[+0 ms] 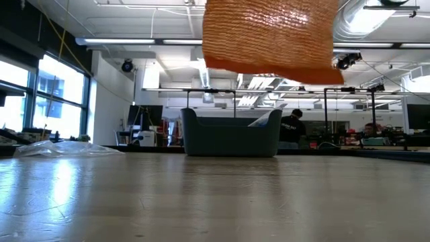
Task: Roll bandage
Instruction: Roll the orange bandage
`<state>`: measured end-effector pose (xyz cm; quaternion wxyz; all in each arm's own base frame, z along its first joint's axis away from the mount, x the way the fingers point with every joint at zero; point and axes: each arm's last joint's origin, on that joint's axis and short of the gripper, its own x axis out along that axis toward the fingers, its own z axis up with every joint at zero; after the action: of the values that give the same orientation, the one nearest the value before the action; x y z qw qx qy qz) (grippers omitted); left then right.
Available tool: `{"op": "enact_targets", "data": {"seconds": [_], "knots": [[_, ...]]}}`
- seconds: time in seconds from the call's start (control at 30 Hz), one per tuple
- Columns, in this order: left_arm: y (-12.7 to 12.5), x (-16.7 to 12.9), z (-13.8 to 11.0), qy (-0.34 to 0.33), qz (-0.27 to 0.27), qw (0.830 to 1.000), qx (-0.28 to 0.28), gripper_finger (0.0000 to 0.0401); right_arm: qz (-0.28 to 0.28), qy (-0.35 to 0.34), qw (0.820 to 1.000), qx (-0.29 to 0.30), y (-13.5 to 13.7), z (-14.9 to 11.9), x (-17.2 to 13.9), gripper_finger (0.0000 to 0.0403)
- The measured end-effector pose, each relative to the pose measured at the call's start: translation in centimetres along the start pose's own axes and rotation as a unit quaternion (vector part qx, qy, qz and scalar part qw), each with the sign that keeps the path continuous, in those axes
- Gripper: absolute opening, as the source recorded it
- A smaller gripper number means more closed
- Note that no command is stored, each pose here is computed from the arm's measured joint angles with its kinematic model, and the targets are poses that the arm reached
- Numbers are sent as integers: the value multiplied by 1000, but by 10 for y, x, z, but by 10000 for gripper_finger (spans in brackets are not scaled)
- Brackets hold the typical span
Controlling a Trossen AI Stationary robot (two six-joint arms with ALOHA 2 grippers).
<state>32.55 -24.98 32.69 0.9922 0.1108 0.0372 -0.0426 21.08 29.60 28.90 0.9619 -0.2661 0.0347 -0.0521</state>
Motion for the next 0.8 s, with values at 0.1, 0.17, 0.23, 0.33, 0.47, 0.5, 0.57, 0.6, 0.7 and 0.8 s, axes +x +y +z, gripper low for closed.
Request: {"op": "enact_targets", "data": {"seconds": [0.1, 0.17, 0.23, 0.33, 0.47, 0.5, 0.57, 0.6, 0.7, 0.8], "knots": [[0, 0, 0, 2, 1, 1000, 1, 5, 12, -4, 1000, 16, -2, -2, 7, 208], [-1, -1, 0, 2, 0, 1000, 1, 6, 16, -6, 1000, 17, -3, -2, 9, 208], [0, 0, 0, 2, 1, 1000, 1, 6, 8, -6, 1000, 13, -5, -1, 11, 207], [0, -1, 0, 2, 0, 1000, 1, 8, 3, -9, 1000, 22, -7, 0, 13, 190], [0, -1, 1, 0, -4, 1000, -3, 31, 4, -13, 999, 37, -9, 0, 18, 127], [-1, -1, 0, 2, -5, 1000, -5, 41, 5, -13, 999, 41, -10, 0, 19, 106], [-1, -1, -1, 7, -5, 1000, -4, 60, 8, -14, 999, 45, -11, -1, 21, 59], [0, -2, -1, 12, -3, 1000, -1, 70, 12, -15, 999, 45, -11, -1, 22, 36], [2, -7, -2, 40, 15, 999, 13, 91, 12, -9, 999, 44, -10, -3, 22, 13], [5, -19, -3, 81, 43, 995, 24, 103, 10, 6, 999, 52, -13, -5, 22, 13]]}}
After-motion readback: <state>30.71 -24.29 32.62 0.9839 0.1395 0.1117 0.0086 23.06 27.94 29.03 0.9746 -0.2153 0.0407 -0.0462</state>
